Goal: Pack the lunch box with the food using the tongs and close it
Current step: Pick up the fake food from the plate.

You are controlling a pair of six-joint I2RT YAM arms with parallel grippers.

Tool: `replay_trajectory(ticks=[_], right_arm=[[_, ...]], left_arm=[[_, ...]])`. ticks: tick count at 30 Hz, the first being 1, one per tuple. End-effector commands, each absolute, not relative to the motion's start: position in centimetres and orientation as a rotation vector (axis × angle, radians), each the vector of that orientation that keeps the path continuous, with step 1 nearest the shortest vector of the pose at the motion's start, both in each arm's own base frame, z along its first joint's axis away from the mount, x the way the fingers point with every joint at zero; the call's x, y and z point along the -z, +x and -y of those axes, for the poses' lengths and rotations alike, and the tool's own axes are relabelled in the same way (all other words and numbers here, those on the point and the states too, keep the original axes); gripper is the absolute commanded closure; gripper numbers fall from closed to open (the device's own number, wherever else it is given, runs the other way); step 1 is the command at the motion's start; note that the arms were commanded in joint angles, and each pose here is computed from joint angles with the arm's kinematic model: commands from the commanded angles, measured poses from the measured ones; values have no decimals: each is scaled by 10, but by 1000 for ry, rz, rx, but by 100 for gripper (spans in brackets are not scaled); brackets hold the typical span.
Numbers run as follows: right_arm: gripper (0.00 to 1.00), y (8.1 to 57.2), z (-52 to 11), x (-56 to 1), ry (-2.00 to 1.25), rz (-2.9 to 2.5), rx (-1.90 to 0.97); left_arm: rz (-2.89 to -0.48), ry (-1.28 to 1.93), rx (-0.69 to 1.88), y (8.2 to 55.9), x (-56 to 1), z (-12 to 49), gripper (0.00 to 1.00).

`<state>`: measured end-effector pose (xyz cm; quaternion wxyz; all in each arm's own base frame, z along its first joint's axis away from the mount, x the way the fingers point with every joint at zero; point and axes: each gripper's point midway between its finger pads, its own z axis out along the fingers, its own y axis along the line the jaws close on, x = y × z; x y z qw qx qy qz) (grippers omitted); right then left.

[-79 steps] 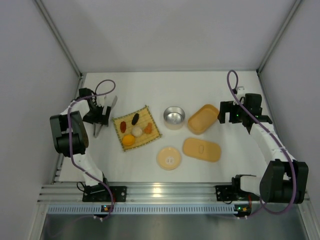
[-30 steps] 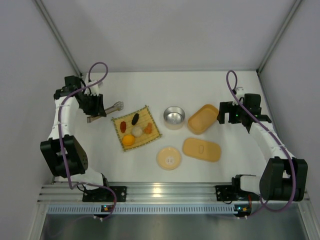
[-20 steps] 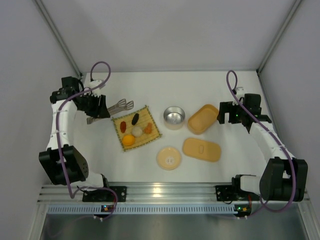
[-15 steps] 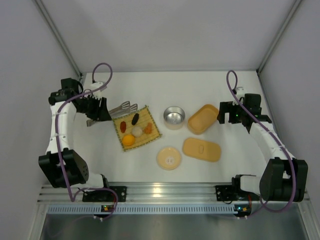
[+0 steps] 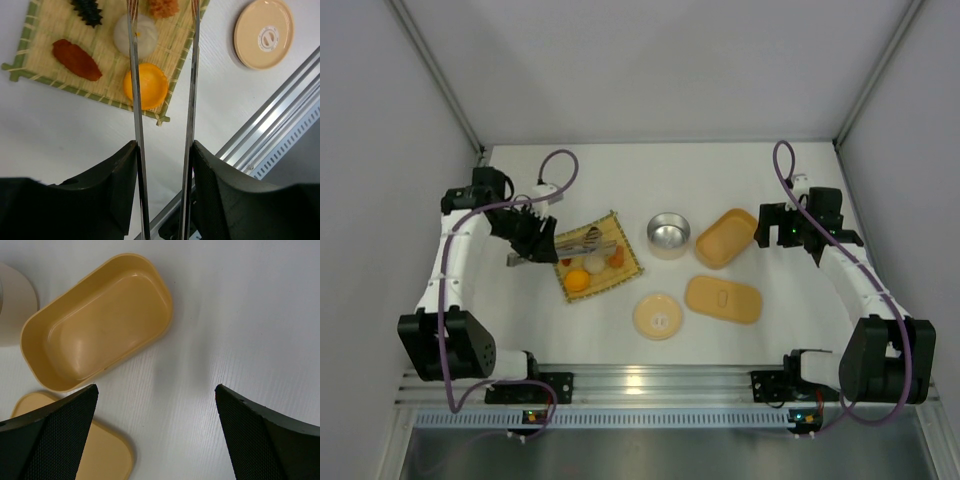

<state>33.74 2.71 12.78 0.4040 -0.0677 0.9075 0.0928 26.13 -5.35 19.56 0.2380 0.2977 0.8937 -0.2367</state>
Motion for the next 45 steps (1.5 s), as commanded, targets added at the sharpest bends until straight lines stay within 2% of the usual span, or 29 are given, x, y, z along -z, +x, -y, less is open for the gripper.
replay_trajectory(ticks=[1, 9, 17, 35, 45], right_arm=[[0, 348, -31, -156, -202, -2211, -235], [1, 347, -30, -156, -201, -2211, -225], [1, 348, -31, -154, -202, -2215, -236], [1, 347, -31, -154, -201, -2218, -237], [1, 347, -31, -155, -198, -2216, -238]], left_arm=[[-2411, 954, 601, 251, -192, 74, 49], [-2467, 908, 552, 260, -185, 82, 38], [-2494, 854, 453, 263, -180, 85, 39], [-2555, 943, 442, 256, -154, 118, 41], [-2616, 889, 390, 258, -137, 113, 45]])
